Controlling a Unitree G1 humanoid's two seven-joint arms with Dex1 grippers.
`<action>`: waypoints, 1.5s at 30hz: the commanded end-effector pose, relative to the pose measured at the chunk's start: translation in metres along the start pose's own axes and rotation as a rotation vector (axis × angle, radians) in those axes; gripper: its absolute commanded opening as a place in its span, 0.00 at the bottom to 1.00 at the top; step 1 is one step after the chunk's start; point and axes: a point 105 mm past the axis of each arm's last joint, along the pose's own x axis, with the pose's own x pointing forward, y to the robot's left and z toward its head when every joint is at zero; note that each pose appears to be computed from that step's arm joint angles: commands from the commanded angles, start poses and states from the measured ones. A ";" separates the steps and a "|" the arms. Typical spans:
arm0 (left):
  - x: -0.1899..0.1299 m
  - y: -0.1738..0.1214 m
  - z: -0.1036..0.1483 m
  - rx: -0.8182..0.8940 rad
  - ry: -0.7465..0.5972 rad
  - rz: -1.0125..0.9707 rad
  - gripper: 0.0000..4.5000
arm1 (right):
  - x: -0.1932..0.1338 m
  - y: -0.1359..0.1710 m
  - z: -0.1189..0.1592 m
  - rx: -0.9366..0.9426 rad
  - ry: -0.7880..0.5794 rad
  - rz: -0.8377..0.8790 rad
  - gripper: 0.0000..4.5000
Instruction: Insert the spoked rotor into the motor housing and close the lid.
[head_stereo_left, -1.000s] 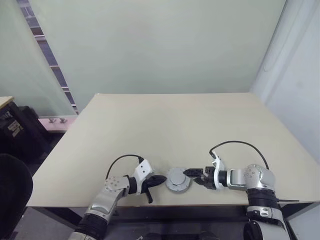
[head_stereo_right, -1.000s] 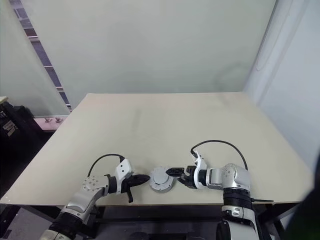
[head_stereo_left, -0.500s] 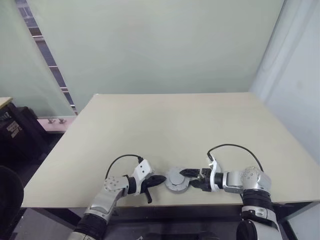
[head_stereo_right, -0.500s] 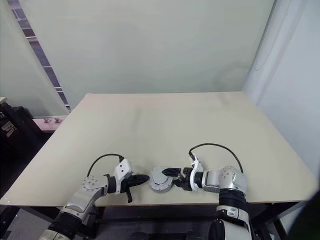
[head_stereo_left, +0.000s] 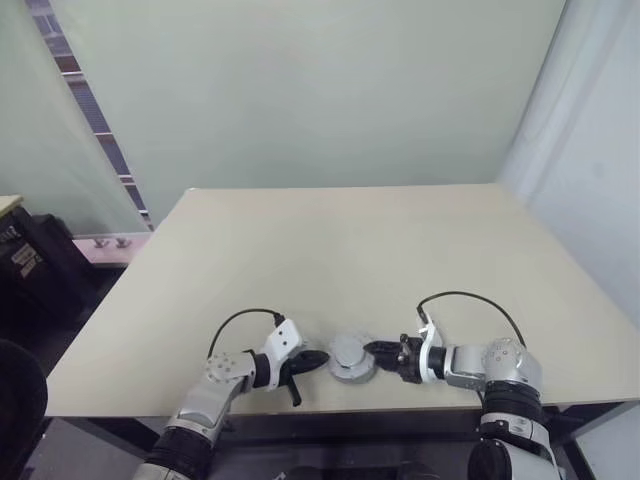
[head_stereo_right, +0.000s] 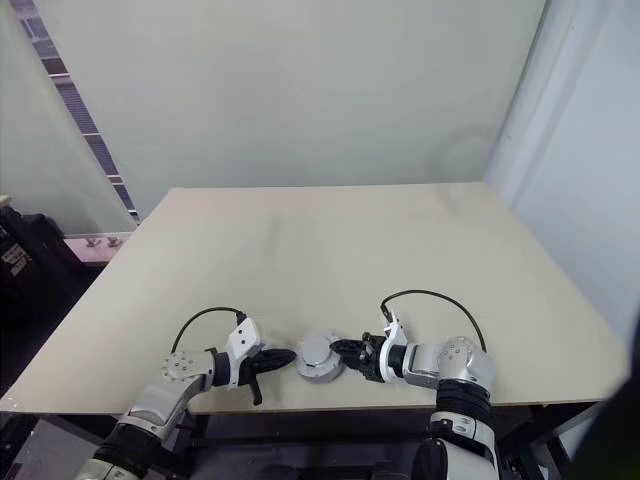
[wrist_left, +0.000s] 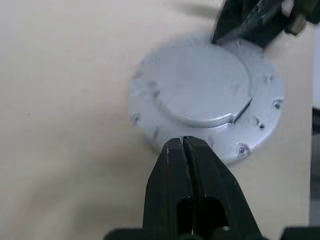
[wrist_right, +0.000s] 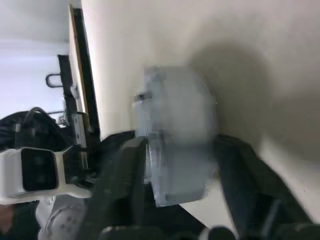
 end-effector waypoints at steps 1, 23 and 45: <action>0.009 -0.008 0.004 0.019 -0.006 -0.043 0.00 | 0.005 0.011 -0.003 -0.022 0.022 0.030 0.28; -0.025 0.029 0.023 -0.133 -0.086 0.088 0.91 | 0.005 0.001 -0.004 -0.035 0.013 -0.025 0.28; -0.069 0.036 0.020 -0.993 -0.555 0.221 1.00 | 0.008 0.031 0.002 0.052 -0.095 0.218 0.27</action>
